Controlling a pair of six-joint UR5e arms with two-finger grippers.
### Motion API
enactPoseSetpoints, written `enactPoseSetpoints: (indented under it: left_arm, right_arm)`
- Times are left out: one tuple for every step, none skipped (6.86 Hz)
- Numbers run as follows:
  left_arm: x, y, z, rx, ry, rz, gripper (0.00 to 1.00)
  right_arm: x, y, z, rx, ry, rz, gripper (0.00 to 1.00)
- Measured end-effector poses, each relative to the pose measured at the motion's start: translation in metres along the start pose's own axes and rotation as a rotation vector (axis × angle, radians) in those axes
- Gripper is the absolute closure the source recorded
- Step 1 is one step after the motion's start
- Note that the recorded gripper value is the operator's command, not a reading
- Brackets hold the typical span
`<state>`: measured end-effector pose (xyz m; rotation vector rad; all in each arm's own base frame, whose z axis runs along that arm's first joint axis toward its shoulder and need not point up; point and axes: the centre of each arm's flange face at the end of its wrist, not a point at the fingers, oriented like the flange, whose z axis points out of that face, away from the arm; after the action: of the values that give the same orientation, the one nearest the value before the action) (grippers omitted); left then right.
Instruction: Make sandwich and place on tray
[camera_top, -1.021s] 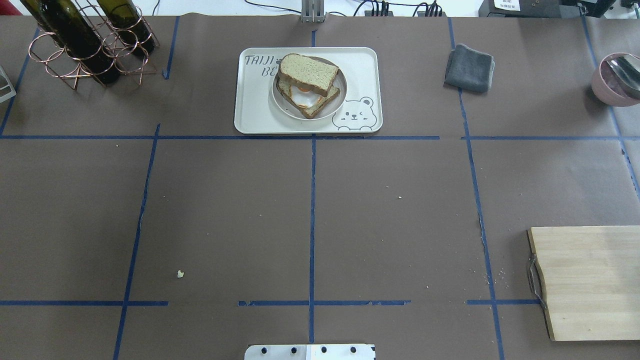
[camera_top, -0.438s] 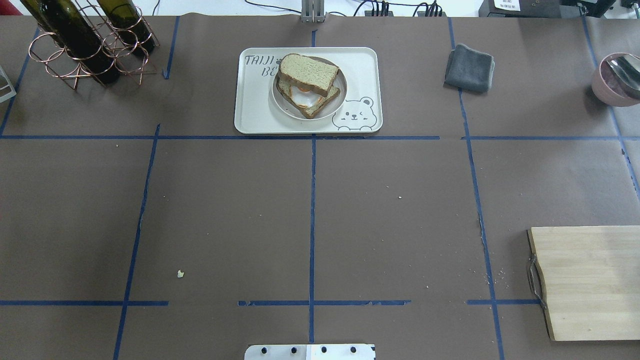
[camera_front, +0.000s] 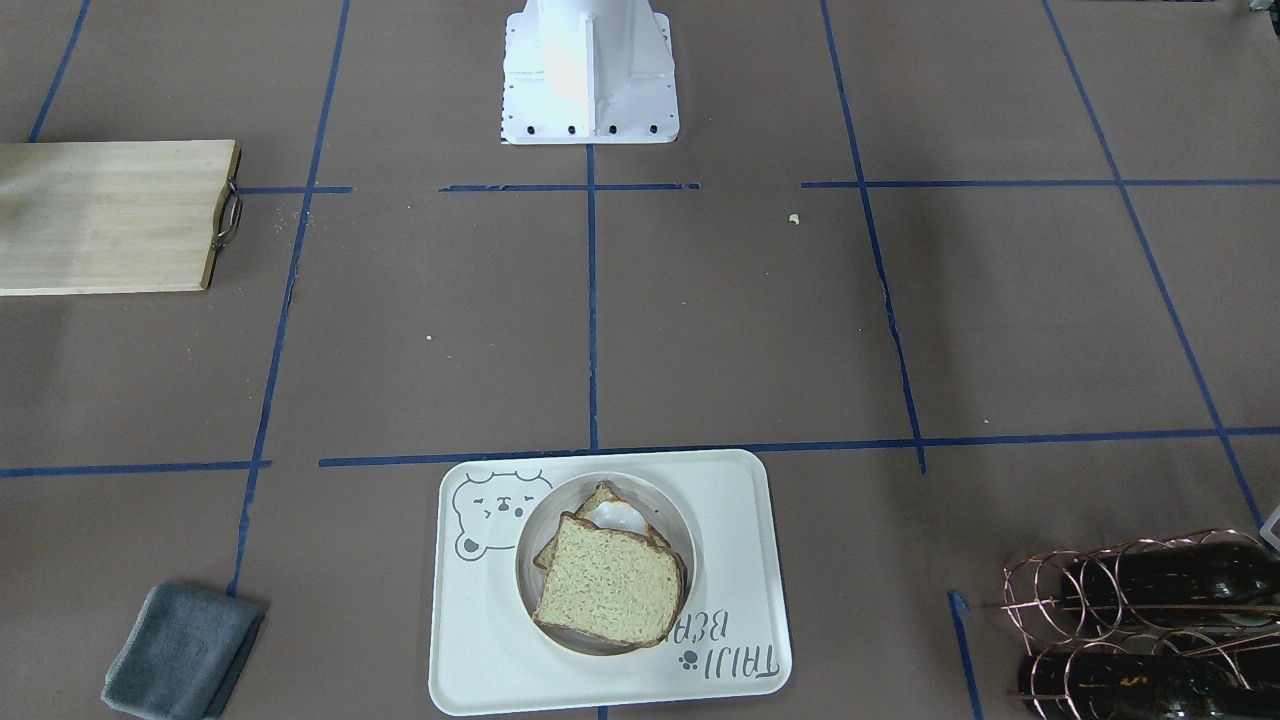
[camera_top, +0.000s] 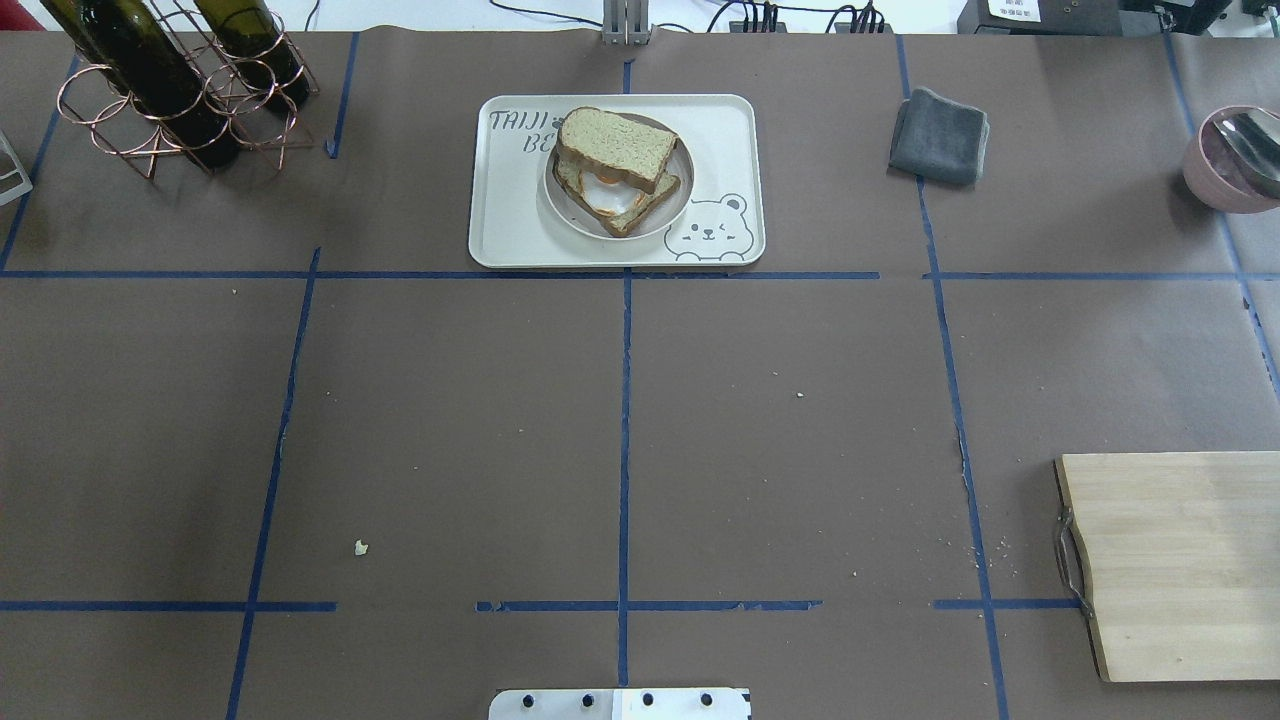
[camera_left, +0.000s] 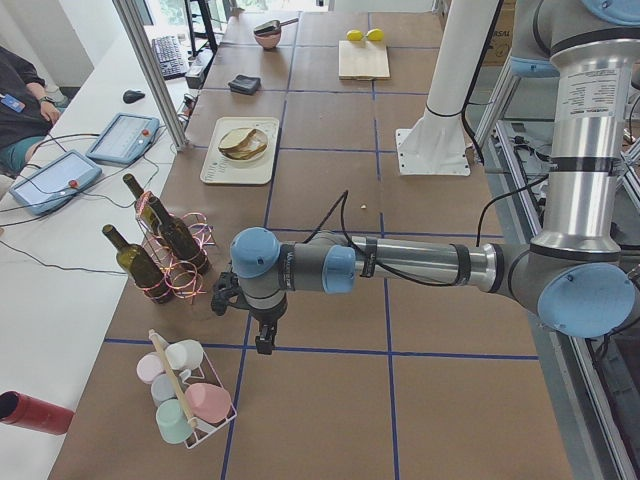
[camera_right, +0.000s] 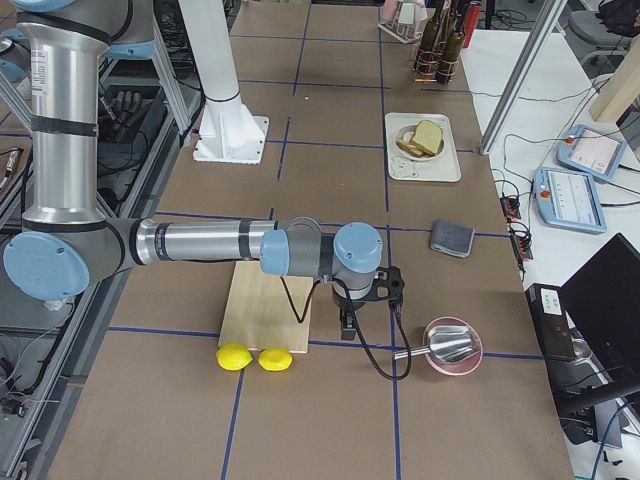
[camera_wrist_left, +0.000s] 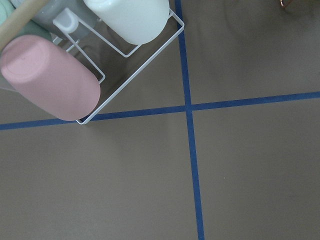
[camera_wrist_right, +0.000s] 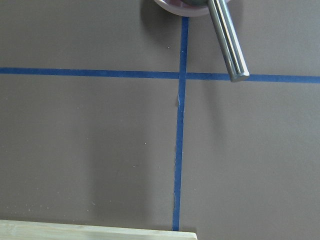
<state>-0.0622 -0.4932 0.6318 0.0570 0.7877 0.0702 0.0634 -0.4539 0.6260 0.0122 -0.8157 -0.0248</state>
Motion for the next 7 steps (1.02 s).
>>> enactPoseSetpoints:
  left_arm:
    - [0.0, 0.0007, 0.0005, 0.0, 0.005, 0.0, 0.0]
    - [0.0007, 0.0007, 0.0002, 0.001, 0.006, 0.001, 0.0]
    - [0.0014, 0.0007, -0.0003, 0.002, 0.006, 0.003, 0.0]
    - [0.0015, 0.0007, -0.0002, 0.002, 0.007, 0.003, 0.0]
    - [0.0009, 0.0013, 0.0007, 0.001, 0.008, 0.002, 0.0]
    - [0.0, 0.0034, 0.002, -0.001, 0.009, 0.0, 0.0]
    - [-0.0009, 0.0066, 0.0032, -0.003, 0.01, -0.002, 0.0]
  right_arm:
    - [0.0003, 0.0001, 0.0003, -0.001, 0.0, 0.001, 0.0]
    - [0.0007, 0.0001, 0.0007, -0.001, 0.0, 0.002, 0.0]
    - [0.0012, 0.0002, 0.0011, -0.002, 0.0, 0.003, 0.0]
    - [0.0018, 0.0003, 0.0016, -0.003, 0.001, 0.005, 0.0]
    - [0.0022, 0.0003, 0.002, -0.004, 0.001, 0.005, 0.0]
    - [0.0024, 0.0003, 0.0021, -0.004, 0.002, 0.004, 0.0]
    - [0.0028, 0.0003, 0.0018, -0.003, 0.002, 0.004, 0.0]
